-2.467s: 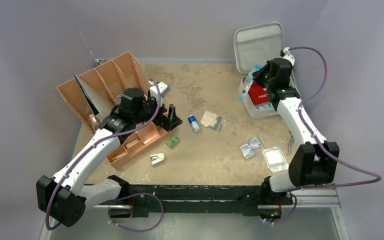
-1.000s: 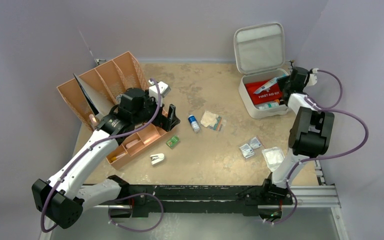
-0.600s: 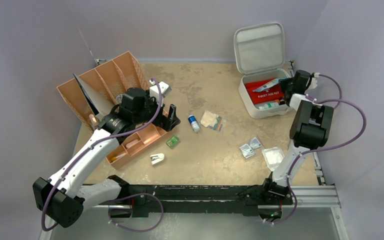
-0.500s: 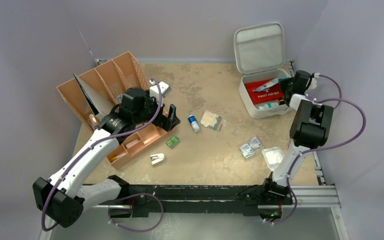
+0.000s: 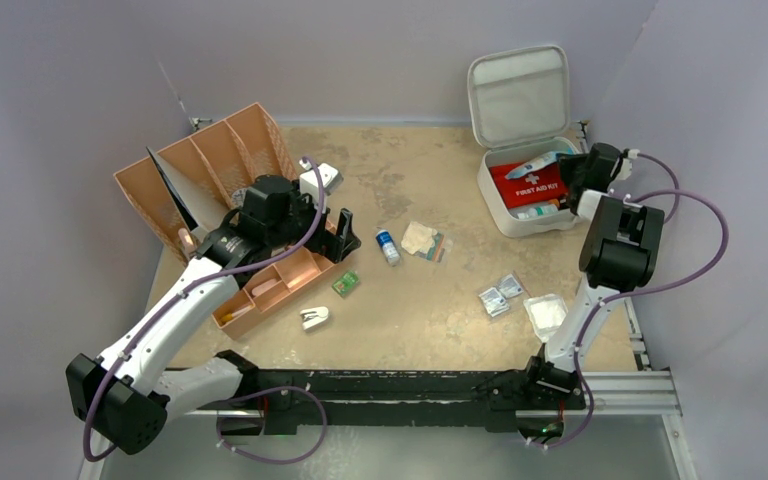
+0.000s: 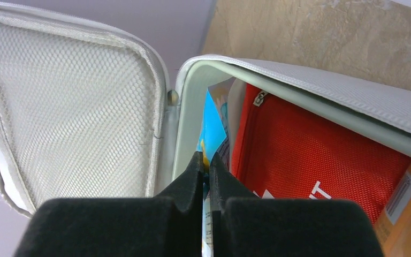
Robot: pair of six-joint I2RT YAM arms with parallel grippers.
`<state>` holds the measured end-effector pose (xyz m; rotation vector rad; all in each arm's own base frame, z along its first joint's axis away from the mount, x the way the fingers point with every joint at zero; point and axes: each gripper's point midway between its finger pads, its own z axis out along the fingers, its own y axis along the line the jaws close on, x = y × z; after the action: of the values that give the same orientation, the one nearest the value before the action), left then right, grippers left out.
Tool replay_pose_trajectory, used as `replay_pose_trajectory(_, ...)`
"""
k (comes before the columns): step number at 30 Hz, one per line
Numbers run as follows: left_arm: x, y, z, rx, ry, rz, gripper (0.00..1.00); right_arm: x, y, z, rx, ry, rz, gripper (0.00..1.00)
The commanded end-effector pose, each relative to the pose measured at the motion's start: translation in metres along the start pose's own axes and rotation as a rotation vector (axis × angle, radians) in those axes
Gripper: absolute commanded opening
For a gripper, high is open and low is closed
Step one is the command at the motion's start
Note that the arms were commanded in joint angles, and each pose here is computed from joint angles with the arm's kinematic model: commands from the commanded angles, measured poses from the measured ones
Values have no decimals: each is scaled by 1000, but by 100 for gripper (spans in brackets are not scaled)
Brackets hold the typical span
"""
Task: Organize the medicine kit
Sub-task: Place the medical item at the medicine box.
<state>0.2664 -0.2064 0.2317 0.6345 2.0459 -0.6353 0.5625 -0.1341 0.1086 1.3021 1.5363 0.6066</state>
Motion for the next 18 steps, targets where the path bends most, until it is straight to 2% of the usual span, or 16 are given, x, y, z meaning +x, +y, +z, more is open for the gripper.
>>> replay_pose_trajectory(1,0,-2,2,15,-1,18,100,-24,9,-1,11,-55,26,3)
replay_pose_trajectory(8,2,-2,4,17,5,14,100,-32,-7,-11,121,-76,-4,10)
replay_pose_trajectory(12,2,-2,4,15,6,11,100,-37,-10,-17,160,-79,-6,21)
replay_pose_trajectory(18,1,-2,3,12,4,12,100,-50,-3,-32,208,-91,-90,32)
